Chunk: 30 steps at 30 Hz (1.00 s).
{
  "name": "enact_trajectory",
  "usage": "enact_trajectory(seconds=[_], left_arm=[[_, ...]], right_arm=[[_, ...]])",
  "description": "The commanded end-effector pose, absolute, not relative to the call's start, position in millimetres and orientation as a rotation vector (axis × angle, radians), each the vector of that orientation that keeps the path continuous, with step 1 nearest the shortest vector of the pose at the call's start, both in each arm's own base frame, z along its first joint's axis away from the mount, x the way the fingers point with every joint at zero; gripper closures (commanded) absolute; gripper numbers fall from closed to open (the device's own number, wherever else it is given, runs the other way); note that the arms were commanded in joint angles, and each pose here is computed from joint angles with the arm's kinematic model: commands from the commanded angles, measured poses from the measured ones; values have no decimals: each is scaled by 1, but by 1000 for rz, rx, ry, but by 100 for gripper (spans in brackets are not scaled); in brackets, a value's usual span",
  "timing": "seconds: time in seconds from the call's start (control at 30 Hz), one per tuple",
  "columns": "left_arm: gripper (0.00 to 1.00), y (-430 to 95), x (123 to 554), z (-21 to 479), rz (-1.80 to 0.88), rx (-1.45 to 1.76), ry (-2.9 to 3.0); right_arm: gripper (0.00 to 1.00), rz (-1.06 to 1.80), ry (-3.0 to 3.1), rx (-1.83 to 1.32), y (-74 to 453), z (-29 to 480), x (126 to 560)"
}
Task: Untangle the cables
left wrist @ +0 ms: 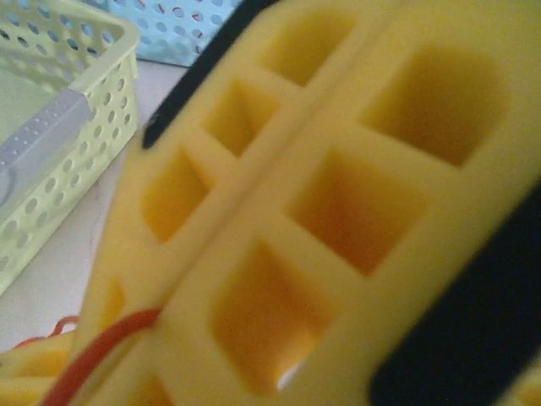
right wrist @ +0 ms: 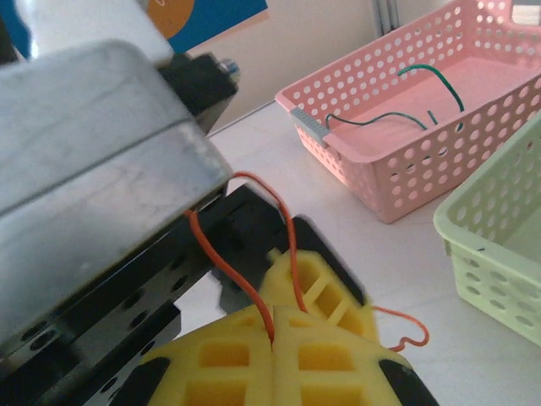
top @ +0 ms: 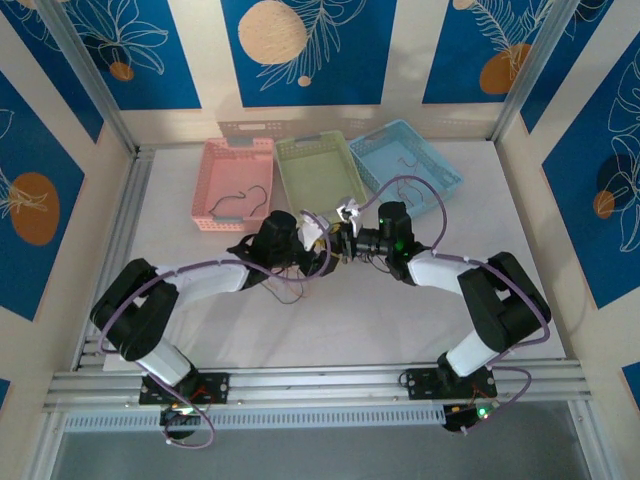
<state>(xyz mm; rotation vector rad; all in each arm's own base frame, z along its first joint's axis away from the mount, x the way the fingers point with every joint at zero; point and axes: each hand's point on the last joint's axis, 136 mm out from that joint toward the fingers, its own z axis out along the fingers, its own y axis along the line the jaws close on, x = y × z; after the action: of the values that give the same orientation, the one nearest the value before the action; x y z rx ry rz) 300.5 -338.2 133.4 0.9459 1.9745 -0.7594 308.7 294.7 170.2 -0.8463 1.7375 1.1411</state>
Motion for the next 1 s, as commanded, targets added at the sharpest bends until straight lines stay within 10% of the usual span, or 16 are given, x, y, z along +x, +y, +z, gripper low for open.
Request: enact_trajectory(seconds=[0.0,0.2,0.47,0.97], left_arm=[[50,-333,312,134,-656,933,1969],[100,-323,310,140,-622,894,1938],[100,-296,316,181,-761,658,1844],[100,-251,337,276,-964,351,1734]], right_arm=[[100,1176,1699,-865,299,181,308],[89,1138,1705,-827,294,182,314],[52,954,1754,-644,272,178,338],[45,984,1648,-831,304,173,311]])
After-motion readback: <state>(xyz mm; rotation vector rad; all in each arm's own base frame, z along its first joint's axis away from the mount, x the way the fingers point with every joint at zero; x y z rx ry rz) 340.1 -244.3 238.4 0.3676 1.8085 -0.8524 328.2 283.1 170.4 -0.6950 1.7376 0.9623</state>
